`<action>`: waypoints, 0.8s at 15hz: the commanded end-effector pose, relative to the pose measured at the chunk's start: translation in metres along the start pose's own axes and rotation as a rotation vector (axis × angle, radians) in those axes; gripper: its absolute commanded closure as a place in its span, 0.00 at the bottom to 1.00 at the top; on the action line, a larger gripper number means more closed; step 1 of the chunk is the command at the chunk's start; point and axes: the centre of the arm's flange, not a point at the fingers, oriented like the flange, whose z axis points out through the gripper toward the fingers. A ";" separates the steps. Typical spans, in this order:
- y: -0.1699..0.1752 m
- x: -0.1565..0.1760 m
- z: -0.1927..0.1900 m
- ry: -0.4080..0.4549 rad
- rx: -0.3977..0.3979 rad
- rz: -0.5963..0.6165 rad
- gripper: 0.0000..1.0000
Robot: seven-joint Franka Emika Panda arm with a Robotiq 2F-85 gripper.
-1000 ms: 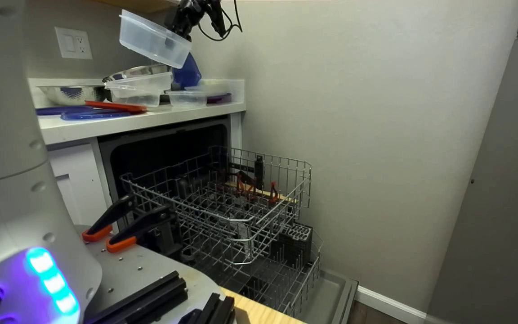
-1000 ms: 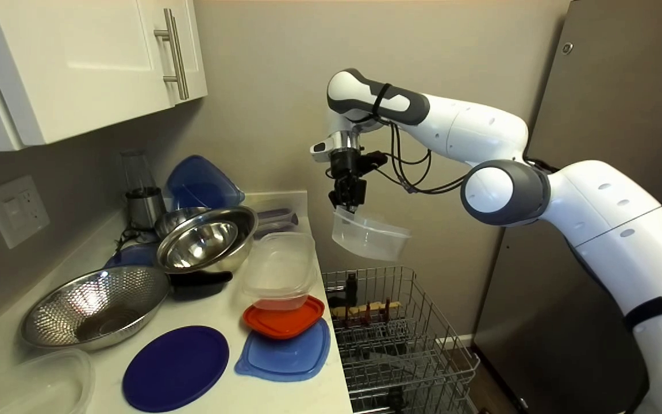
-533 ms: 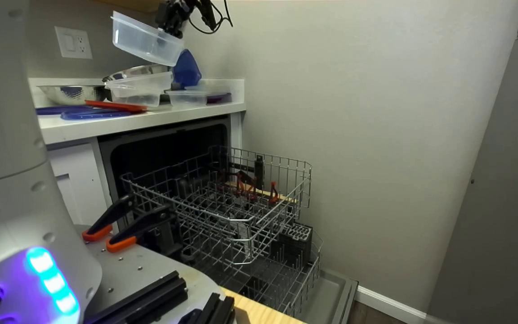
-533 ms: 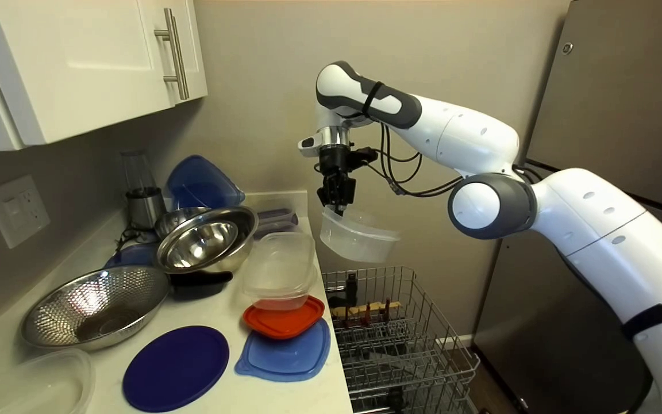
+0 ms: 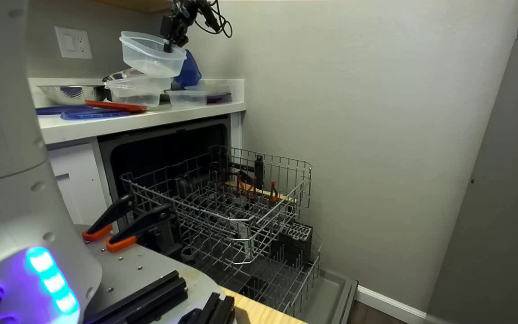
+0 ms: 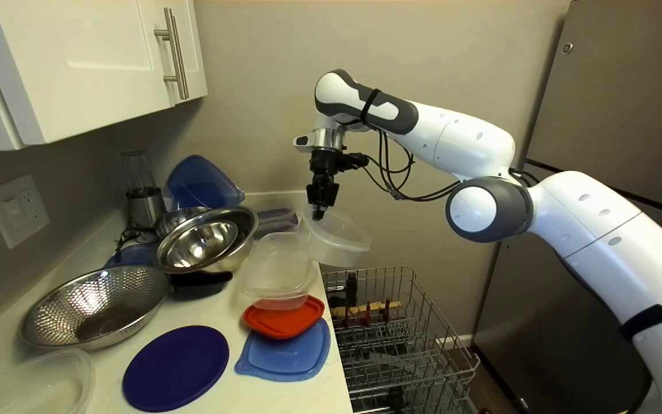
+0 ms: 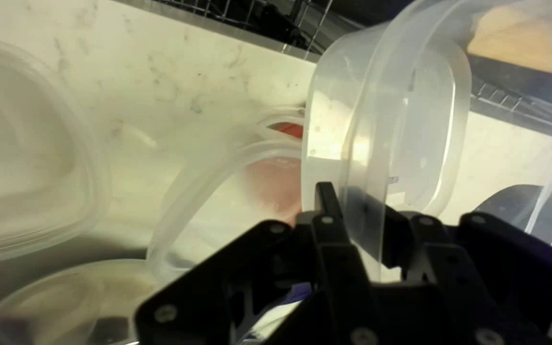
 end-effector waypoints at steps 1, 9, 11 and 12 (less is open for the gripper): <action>0.049 0.019 -0.038 0.086 -0.096 0.094 0.96; 0.060 0.026 -0.047 0.231 -0.147 0.131 0.96; 0.066 0.033 -0.043 0.270 -0.145 0.123 0.96; 0.069 0.035 -0.041 0.286 -0.142 0.117 0.96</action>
